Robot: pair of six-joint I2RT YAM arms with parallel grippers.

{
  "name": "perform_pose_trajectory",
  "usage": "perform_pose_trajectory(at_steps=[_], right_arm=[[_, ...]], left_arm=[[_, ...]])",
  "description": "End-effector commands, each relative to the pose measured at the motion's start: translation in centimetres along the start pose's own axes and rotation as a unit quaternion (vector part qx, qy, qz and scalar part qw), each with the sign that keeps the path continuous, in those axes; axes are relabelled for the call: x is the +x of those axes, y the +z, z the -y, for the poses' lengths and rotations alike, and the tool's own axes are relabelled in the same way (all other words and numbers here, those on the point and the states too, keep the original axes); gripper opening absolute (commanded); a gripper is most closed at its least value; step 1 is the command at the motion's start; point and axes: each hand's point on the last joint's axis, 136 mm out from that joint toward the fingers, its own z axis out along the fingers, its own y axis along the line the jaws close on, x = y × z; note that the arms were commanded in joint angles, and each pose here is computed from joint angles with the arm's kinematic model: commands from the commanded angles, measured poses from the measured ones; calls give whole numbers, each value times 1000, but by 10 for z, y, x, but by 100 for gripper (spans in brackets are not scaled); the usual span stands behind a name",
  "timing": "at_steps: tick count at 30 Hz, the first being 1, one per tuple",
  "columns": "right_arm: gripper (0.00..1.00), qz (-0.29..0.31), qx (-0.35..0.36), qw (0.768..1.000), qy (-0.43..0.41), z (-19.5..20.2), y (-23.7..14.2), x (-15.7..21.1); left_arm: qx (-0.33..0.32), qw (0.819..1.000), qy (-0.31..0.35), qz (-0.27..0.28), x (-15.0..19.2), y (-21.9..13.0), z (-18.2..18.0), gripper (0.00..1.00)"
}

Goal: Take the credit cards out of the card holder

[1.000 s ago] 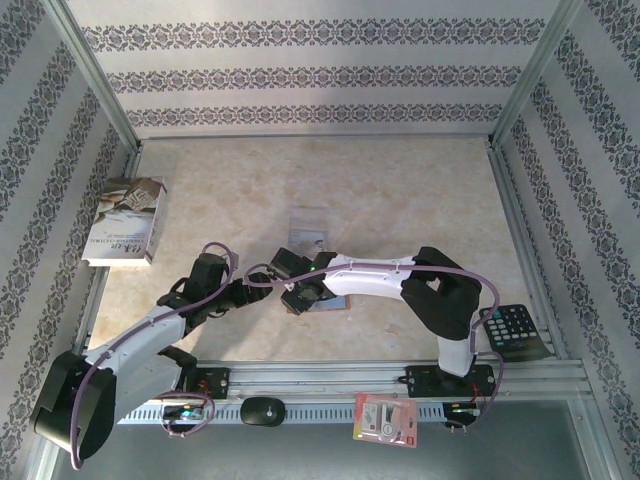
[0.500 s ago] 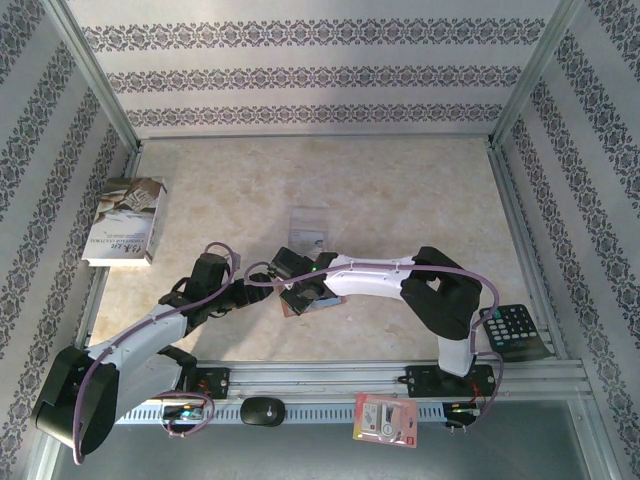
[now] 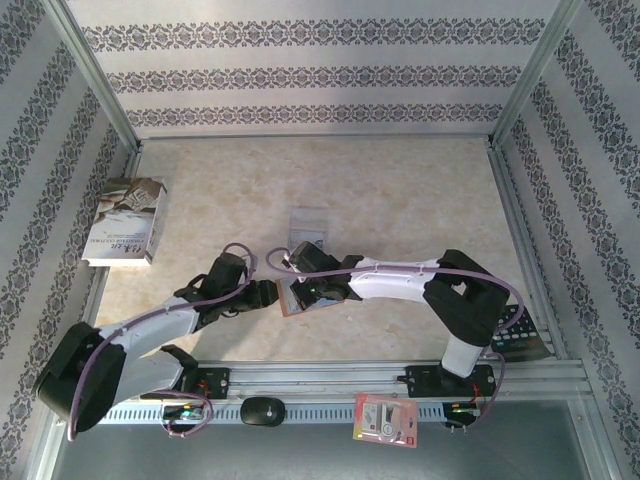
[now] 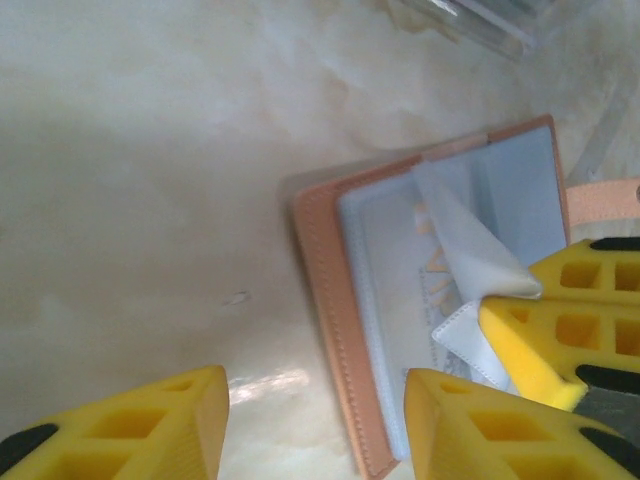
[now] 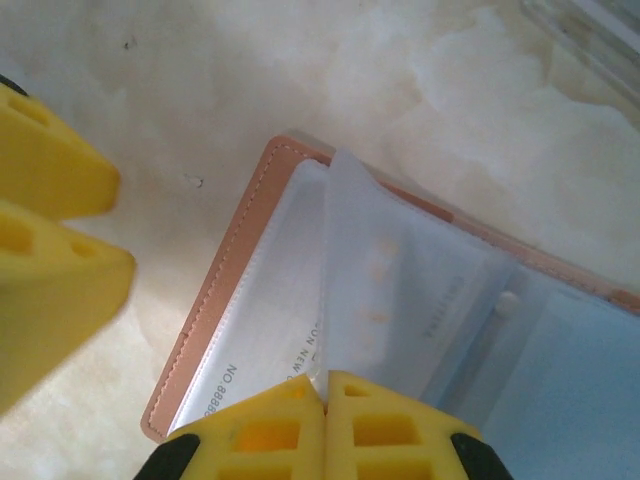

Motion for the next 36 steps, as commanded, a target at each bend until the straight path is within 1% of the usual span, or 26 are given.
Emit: perform_pose_trajectory(at_steps=[1,6,9,18,21,24,28,33,35,36], right_arm=[[0,29,-29,998,41,-7,-6,-8],[0,43,-41,996,72,-7,-7,-6],[0,50,-37,995,78,-5,-10,-6],[0,58,-29,994,91,0,-13,-6],[0,60,-14,993,100,6,-15,-4],[0,64,17,991,116,18,-20,0],[10,53,83,982,160,46,-27,14],[27,49,150,967,201,78,-40,32],[31,47,170,959,220,89,-46,41],[31,51,175,957,227,93,-50,43]], left_arm=[[3,999,30,26,-16,7,16,45],[21,999,41,24,-18,19,32,36],[9,999,51,11,-13,27,34,31],[-42,998,34,-23,3,43,11,17],[-55,997,34,-37,8,45,4,15],[-62,996,36,-50,12,48,1,13],[-62,995,37,-63,18,51,-1,11],[-59,995,36,-69,20,55,-1,9],[-58,995,37,-69,20,56,-1,8],[-56,995,38,-69,20,56,0,8]])
